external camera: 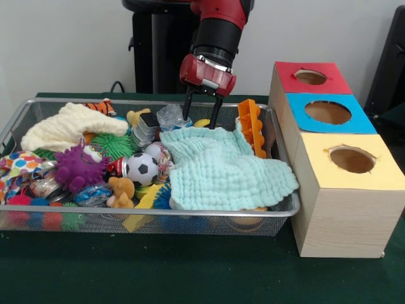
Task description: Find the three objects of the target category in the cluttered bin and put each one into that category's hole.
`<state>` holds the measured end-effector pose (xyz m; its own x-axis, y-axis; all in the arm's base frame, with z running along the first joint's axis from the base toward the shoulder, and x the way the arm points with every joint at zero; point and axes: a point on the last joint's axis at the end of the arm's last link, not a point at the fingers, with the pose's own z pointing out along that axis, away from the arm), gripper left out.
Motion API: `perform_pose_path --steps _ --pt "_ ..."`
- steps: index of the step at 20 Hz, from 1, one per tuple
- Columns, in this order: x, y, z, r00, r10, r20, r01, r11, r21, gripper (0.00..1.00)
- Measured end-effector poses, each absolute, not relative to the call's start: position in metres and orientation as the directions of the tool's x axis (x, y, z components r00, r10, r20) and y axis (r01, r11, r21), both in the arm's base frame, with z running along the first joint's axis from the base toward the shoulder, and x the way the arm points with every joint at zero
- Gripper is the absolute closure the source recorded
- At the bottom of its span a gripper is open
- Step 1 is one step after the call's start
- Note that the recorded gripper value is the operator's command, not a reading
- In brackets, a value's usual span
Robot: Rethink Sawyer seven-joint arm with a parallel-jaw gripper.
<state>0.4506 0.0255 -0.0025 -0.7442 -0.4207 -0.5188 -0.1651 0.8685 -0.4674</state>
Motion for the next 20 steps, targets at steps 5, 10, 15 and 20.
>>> perform_pose_path --steps 5,10,15,20 --pt "0.4507 0.0255 -0.0025 -0.744 -0.421 -0.519 -0.165 0.868 -0.468 0.00" --pt "0.4509 0.0255 -0.0025 -0.744 -0.421 -0.519 -0.165 0.868 -0.468 0.00" --pt "0.4517 0.0254 -0.0025 -0.743 -0.421 -0.520 -0.165 0.868 -0.468 0.00" --pt "0.4521 0.0204 -0.0025 -0.747 -0.413 -0.520 -0.155 0.870 -0.468 0.00"
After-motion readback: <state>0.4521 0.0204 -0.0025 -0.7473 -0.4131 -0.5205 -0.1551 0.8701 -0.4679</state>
